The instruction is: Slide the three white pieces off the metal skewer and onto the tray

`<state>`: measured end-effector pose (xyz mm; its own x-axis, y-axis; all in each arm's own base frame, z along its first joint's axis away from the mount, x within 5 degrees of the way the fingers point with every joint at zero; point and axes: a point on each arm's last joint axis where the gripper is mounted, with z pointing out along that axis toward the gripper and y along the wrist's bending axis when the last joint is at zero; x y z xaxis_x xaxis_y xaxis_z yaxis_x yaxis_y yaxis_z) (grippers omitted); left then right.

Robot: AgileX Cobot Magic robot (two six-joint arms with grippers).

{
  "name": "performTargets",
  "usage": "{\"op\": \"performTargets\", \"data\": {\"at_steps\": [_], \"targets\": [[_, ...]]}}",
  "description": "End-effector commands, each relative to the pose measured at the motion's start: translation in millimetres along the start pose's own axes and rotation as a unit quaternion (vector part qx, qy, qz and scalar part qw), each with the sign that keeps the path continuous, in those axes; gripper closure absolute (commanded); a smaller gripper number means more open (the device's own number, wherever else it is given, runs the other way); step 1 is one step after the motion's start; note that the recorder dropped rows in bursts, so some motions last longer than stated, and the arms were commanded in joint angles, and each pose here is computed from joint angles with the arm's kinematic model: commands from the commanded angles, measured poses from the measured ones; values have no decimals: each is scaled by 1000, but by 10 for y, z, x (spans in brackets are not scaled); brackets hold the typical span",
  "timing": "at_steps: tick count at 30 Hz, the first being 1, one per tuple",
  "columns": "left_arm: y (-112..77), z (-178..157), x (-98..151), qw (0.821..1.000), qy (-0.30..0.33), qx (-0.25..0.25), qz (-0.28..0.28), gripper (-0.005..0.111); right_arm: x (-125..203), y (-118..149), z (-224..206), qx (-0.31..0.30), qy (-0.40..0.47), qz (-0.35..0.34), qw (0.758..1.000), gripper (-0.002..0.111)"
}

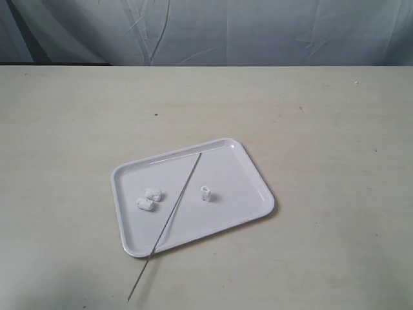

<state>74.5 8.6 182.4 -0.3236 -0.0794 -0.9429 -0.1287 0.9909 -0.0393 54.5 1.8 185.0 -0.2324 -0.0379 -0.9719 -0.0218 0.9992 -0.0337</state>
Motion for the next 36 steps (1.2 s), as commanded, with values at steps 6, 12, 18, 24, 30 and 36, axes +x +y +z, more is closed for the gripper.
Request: {"op": "performTargets", "data": {"at_steps": [6, 12, 18, 24, 30, 36], "targets": [[0, -3, 5, 1000, -4, 0, 3, 107, -3, 10, -3, -5, -7, 25, 1000, 109], [0, -3, 5, 1000, -4, 0, 3, 107, -3, 11, -3, -5, -7, 26, 1000, 109], [0, -3, 5, 1000, -4, 0, 3, 107, -3, 11, -3, -5, -7, 26, 1000, 109], [0, -3, 12, 1000, 0, 0, 3, 107, -3, 11, -3, -5, -7, 26, 1000, 109], [0, -3, 12, 1000, 0, 0, 3, 107, -3, 11, -3, -5, -7, 26, 1000, 109], [0, -3, 12, 1000, 0, 0, 3, 107, -3, 11, -3, -5, -7, 26, 1000, 109]]}}
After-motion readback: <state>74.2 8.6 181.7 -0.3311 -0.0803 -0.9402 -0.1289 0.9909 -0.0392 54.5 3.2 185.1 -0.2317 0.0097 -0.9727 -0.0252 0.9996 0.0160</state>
